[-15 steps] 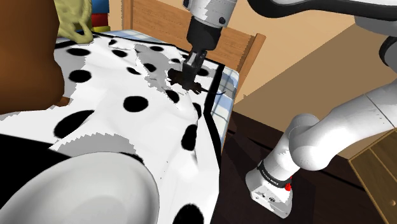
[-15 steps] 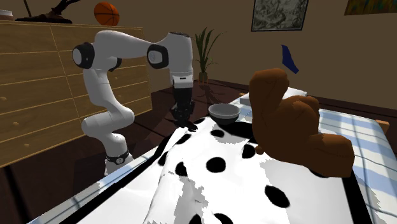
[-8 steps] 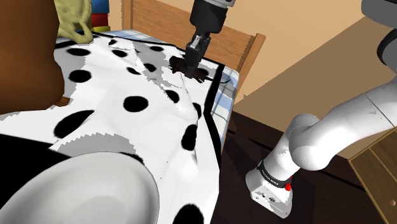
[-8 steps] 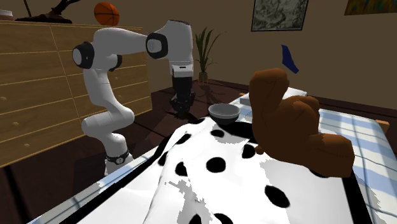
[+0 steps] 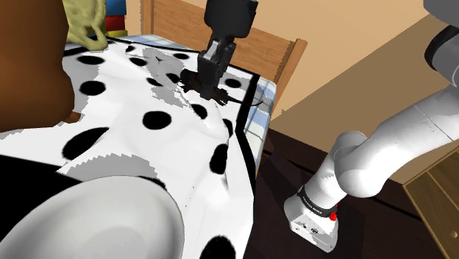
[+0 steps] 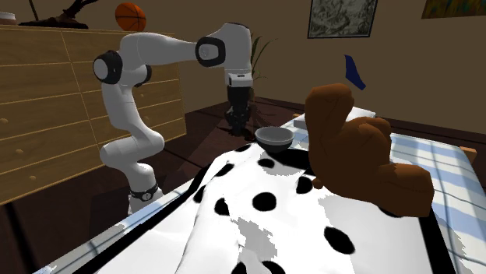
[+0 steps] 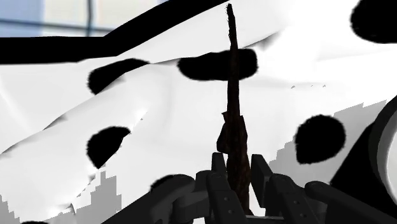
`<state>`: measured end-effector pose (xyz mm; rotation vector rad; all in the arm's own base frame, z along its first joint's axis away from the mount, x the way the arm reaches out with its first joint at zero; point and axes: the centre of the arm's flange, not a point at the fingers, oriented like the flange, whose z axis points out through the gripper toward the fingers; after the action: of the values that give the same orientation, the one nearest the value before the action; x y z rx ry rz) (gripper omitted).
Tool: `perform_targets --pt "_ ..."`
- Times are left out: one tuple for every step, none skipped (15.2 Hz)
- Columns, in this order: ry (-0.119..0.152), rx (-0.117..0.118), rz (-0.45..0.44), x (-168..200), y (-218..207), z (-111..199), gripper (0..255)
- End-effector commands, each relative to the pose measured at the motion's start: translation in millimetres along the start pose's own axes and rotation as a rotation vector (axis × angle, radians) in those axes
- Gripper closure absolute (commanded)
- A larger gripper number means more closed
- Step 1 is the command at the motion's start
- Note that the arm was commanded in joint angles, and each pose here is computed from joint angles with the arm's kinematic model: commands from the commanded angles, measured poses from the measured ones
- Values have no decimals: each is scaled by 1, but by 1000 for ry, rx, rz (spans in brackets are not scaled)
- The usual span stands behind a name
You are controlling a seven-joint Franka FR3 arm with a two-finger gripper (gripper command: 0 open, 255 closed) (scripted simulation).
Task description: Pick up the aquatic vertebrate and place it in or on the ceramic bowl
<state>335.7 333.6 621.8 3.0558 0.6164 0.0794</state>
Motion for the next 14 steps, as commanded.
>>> perform_targets --pt "0 2 1 5 -28 -2 255" --pt "0 2 1 7 -41 -3 255" --pt "0 2 1 8 -54 -3 255" --pt "0 2 1 9 -67 -3 255" --pt "0 2 1 10 -80 -4 255" --pt "0 2 1 12 -93 -4 255" --pt "0 2 1 13 -106 -5 255" --pt "0 2 1 14 -120 -5 255" --pt "0 2 1 15 -133 -6 255" --pt "0 2 1 16 -146 -6 255" --pt "0 2 1 18 -159 -7 255" --pt "0 2 1 19 -172 -7 255" --pt "0 2 1 20 -185 -8 255" --pt "0 2 1 21 -198 -8 255"
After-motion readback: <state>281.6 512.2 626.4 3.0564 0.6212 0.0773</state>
